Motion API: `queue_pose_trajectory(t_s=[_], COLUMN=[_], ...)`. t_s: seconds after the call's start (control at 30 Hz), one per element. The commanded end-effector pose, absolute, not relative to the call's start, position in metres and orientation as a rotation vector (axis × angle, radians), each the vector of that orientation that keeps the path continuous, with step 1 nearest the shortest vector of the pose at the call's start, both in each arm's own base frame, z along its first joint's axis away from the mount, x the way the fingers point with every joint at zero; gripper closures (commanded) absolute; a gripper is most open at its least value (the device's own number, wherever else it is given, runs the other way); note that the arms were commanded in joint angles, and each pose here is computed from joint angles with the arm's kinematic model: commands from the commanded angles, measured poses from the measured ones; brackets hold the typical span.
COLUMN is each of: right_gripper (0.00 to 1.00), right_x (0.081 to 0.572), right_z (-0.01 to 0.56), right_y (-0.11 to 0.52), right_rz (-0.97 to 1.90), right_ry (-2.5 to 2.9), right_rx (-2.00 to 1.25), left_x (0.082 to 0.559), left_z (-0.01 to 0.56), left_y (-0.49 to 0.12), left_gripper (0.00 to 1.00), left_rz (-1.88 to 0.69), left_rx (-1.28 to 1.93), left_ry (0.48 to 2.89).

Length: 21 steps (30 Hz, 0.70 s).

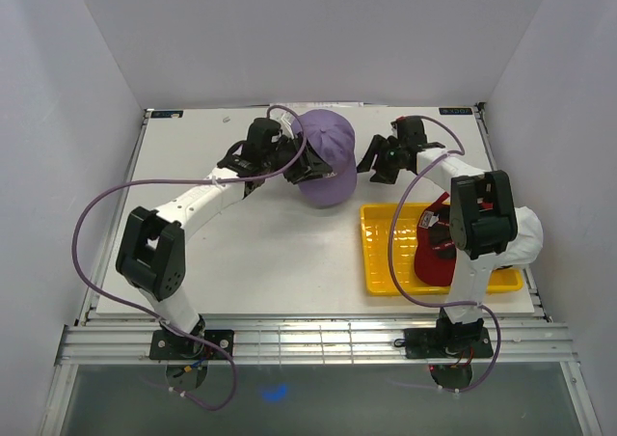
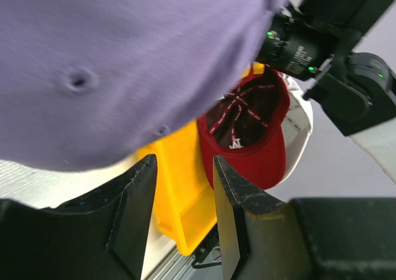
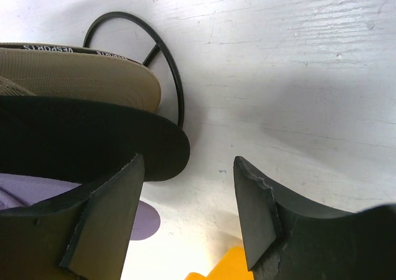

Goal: Stack the hats

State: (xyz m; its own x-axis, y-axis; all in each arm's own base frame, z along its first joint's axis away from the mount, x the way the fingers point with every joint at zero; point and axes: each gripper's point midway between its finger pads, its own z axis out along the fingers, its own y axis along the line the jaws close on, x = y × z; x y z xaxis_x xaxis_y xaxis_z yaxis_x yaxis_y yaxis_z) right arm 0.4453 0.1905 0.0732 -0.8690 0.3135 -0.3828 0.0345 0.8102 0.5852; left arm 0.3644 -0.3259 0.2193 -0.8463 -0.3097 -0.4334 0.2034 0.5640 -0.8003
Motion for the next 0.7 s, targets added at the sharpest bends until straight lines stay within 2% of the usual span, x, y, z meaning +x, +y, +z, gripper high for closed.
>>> queue_pose_trajectory(t_s=[0.0,0.67], right_gripper=[0.35,0.36], right_x=[0.447,0.412], right_z=[0.091,0.099], right_y=[0.202,0.216], right_rz=[0.837,0.803], right_ry=[2.477,2.457], right_rx=[0.198,0.080], left_x=[0.377,0.400], left_z=[0.213,0.198], left_y=[-0.316,-0.300], left_gripper=[0.49,0.49], left_rz=[-1.197,-1.180], left_rx=[-0.117,-0.165], left_ry=[2.291,2.329])
